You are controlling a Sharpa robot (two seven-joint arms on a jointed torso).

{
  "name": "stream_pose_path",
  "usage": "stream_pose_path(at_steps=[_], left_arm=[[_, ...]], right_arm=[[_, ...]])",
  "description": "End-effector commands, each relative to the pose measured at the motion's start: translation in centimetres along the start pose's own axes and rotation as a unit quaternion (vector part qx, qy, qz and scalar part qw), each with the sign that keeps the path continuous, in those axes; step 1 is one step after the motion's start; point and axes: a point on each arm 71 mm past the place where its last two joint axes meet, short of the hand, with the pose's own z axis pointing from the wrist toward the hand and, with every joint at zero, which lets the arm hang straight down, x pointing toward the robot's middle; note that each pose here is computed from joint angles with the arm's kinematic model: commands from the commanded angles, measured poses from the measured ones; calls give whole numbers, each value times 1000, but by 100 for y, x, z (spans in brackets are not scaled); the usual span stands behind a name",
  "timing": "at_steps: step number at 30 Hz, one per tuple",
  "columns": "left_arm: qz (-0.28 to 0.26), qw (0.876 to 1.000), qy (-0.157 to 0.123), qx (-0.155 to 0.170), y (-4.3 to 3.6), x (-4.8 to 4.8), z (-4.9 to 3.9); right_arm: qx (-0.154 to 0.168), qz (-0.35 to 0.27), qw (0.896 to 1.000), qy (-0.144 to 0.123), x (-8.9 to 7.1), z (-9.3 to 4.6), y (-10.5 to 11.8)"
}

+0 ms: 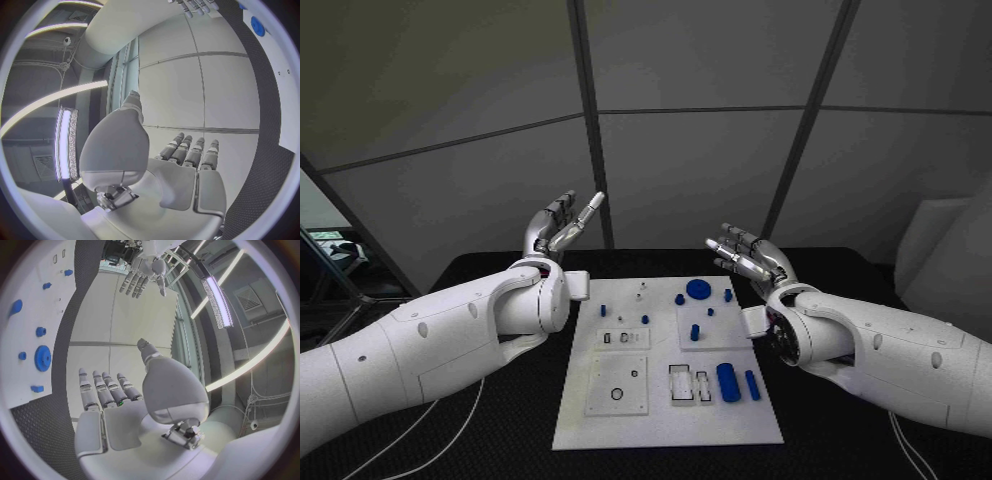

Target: Assemble the parts on the task board

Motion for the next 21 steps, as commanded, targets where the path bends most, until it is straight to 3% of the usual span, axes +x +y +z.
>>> stream_pose_path(at_steps=[1,5,6,14,21], left_arm=[[-13,1000,19,15,-33,32,6],[-13,1000,19,15,-33,32,6],[-11,1000,17,12,-45,-106,4],[-12,1000,21,18,-77,-184,-25],[-7,999,41,19,-122,-234,-103]], right_arm=[[12,-29,996,89,101,26,-10],[14,-34,994,99,101,40,-14],[-53,-160,982,89,-19,62,79],[-95,-251,960,81,-104,118,204],[-120,-316,937,85,-195,166,381]])
